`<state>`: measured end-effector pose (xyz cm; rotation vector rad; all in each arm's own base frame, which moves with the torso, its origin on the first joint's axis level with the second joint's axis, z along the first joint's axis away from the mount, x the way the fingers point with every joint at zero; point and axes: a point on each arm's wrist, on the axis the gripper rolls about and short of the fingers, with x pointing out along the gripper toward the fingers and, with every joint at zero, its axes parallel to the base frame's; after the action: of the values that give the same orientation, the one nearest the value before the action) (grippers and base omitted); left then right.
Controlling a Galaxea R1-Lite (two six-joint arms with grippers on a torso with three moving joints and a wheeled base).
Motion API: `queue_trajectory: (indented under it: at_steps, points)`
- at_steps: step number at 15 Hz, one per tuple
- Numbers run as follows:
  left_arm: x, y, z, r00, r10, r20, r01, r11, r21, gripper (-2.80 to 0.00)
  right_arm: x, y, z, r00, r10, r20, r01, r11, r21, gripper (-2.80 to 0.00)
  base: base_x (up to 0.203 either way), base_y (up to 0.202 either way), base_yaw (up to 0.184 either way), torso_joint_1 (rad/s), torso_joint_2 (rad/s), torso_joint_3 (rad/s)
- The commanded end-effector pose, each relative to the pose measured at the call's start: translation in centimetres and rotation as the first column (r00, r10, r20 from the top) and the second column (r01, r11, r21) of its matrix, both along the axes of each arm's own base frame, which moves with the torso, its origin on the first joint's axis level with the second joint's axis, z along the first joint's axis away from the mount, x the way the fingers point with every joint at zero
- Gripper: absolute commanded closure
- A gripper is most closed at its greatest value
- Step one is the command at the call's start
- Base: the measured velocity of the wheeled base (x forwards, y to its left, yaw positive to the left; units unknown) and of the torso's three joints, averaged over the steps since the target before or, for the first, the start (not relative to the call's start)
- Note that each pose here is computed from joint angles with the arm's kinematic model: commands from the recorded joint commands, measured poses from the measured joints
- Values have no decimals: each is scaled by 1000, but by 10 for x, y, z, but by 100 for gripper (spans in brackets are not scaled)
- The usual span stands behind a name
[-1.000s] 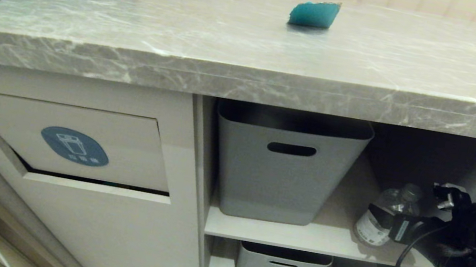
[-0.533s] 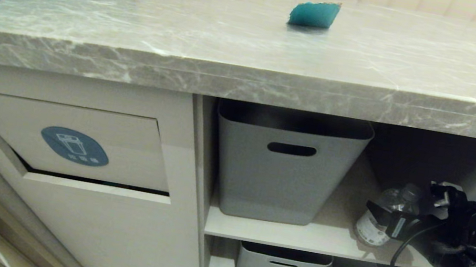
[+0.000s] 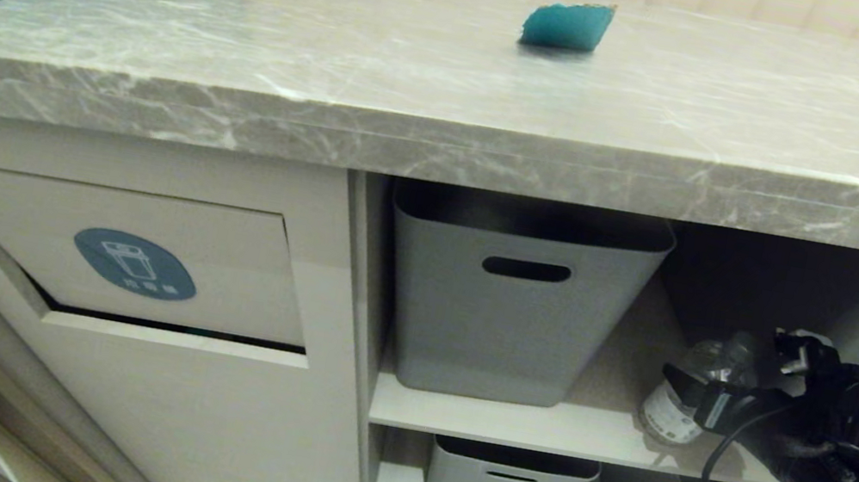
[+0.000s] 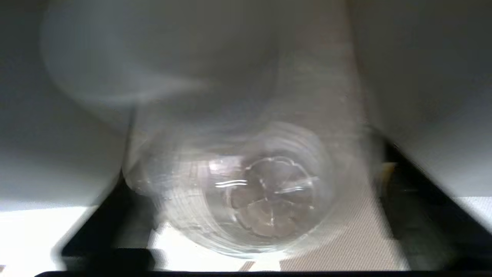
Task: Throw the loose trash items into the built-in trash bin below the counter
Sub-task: Pick up the garbage
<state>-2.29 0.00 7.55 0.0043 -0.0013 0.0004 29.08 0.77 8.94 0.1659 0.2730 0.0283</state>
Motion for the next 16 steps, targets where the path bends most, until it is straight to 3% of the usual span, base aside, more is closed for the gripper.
queue_trajectory:
  at_steps: [1,9,13,16]
  points:
    - [0,0,0,1000,0,0,0,1000,0,0,4,0,1,1000,-14,13,14,1000,-1,0,0,0,0,0,0,0]
    - [0,0,0,1000,0,0,0,1000,0,0,0,2,-4,1000,-12,-11,12,1000,7,0,0,0,0,0,0,0]
    - [0,0,0,1000,0,0,0,1000,0,0,-48,12,4,998,43,-35,-43,999,11,0,0,0,0,0,0,0]
    - [0,0,0,1000,0,0,0,1000,0,0,-92,20,18,995,98,6,-98,995,18,0,0,0,0,0,0,0]
